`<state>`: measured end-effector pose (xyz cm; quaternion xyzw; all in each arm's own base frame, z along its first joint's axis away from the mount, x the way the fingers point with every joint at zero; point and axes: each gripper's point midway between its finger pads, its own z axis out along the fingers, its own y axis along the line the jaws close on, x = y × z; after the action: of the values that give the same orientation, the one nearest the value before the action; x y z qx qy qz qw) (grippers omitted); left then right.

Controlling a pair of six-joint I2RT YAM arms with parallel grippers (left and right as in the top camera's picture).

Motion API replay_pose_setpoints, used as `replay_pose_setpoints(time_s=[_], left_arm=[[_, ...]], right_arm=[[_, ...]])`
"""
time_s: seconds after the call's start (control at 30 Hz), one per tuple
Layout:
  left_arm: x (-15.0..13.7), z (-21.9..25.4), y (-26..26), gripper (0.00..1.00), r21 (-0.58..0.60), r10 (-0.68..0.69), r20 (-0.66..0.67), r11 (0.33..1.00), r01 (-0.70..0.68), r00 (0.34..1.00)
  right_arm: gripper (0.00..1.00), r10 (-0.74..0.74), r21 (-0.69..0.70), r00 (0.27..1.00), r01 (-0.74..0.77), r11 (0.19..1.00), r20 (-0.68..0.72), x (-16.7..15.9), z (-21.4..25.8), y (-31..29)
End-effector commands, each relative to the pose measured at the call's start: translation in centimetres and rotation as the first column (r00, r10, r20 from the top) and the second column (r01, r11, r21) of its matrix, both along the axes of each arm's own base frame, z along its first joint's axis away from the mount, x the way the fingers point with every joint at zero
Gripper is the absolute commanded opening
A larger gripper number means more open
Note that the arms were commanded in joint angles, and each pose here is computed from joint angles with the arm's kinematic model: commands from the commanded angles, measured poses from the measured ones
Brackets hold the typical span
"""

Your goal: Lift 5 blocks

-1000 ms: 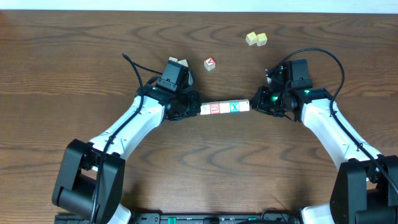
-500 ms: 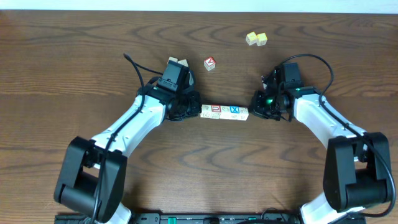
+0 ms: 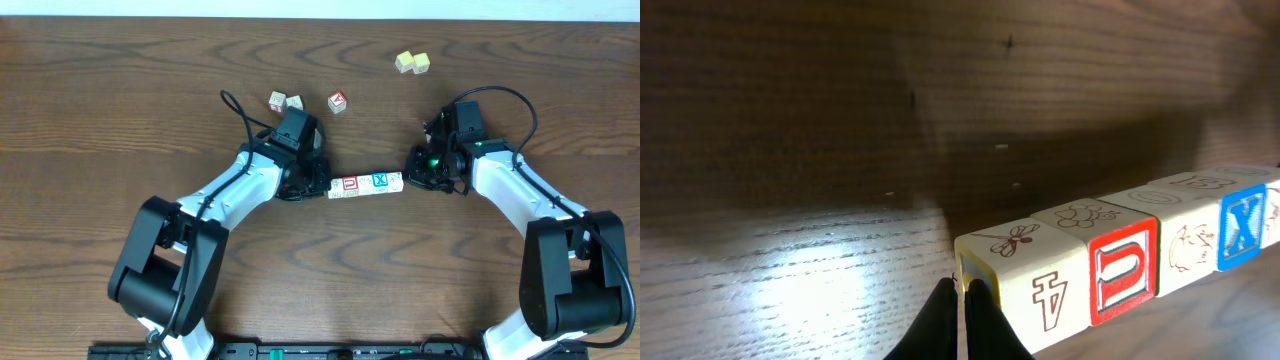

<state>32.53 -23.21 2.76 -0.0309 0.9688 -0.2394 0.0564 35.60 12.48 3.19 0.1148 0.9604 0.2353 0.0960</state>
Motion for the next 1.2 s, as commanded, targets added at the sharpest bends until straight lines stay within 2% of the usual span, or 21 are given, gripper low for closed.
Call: replay_pose_setpoints(time_s=[0.0,0.47,1.17], left_arm=[[-1.4,0.0,-2.7,0.07,-0.083,-0.062,-0.040,0.995,0.059,0.997],[-1.0,-0.6,-2.2,0.07,-0.046,-0.046,-0.026,0.998,0.045,0.999],[-0.5,-2.7,-2.2,0.07,-0.024,-0.042,-0.031,0.999,0.042,0.999]], right_arm=[[0.01,0.081,0.115,0.996,-0.076,0.990,-0.039,-1.7,0.0,3.1],[0.01,0.055,0.111,0.997,-0.050,0.993,-0.050,-3.3,-2.9,2.6],[0.01,0.028,0.111,0.995,-0.018,0.994,-0.094,-4.0,-3.2,2.4]])
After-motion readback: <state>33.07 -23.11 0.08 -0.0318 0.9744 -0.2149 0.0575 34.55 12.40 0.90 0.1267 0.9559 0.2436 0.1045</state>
